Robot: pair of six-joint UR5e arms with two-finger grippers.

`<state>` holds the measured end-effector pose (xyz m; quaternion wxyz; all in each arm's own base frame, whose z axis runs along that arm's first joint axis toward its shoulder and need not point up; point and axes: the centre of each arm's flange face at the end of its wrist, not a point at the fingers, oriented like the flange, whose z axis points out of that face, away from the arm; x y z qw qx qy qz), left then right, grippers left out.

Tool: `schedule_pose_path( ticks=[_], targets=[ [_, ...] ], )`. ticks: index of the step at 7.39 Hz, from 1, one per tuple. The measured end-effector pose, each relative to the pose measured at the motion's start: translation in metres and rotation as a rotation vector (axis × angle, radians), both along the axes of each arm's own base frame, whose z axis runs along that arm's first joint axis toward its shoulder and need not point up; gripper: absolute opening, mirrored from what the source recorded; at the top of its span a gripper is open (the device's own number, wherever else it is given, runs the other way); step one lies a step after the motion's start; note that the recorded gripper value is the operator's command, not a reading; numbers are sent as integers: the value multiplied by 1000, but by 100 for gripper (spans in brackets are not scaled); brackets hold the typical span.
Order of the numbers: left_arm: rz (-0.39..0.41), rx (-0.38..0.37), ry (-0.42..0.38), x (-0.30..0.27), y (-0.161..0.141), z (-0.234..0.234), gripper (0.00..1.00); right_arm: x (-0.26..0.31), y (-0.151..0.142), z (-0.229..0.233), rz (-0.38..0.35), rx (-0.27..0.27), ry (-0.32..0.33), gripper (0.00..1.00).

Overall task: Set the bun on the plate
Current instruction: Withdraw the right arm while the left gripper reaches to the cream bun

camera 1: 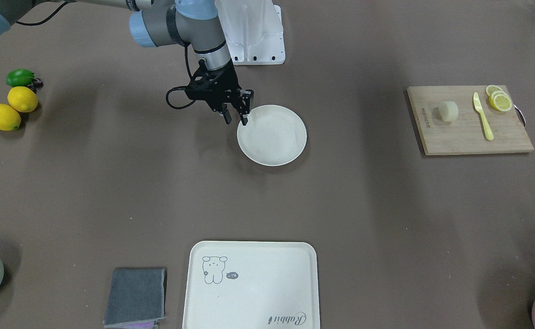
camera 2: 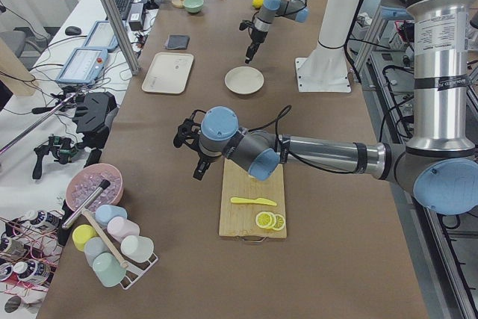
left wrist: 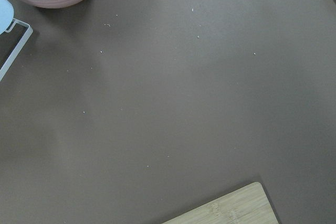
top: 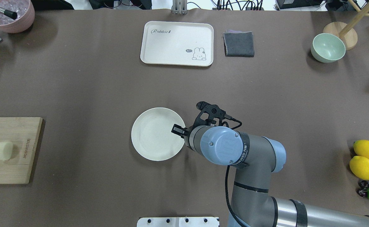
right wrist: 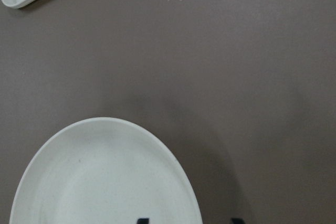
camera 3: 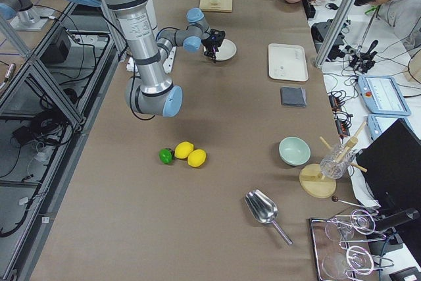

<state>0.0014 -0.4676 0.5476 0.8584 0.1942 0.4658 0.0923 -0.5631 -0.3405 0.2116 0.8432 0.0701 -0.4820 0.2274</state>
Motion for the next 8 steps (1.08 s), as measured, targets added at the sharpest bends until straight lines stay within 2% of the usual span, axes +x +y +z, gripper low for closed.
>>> schedule_pose_path(
  ticks=[2, 3, 5, 8],
  targets=[
    [-14, -67, -12, 39, 5, 2, 98, 60, -37, -5, -36, -25, 90, 100],
    [-18, -91, -44, 70, 15, 10, 98, 100, -64, 4, -64, -35, 107, 100],
    [-3, -145, -58, 111, 52, 33, 97, 179, -99, 37, -135, -5, 142, 100],
    [-53, -263, -44, 150, 102, 54, 97, 284, -138, 93, -208, 57, 209, 100]
  ],
)
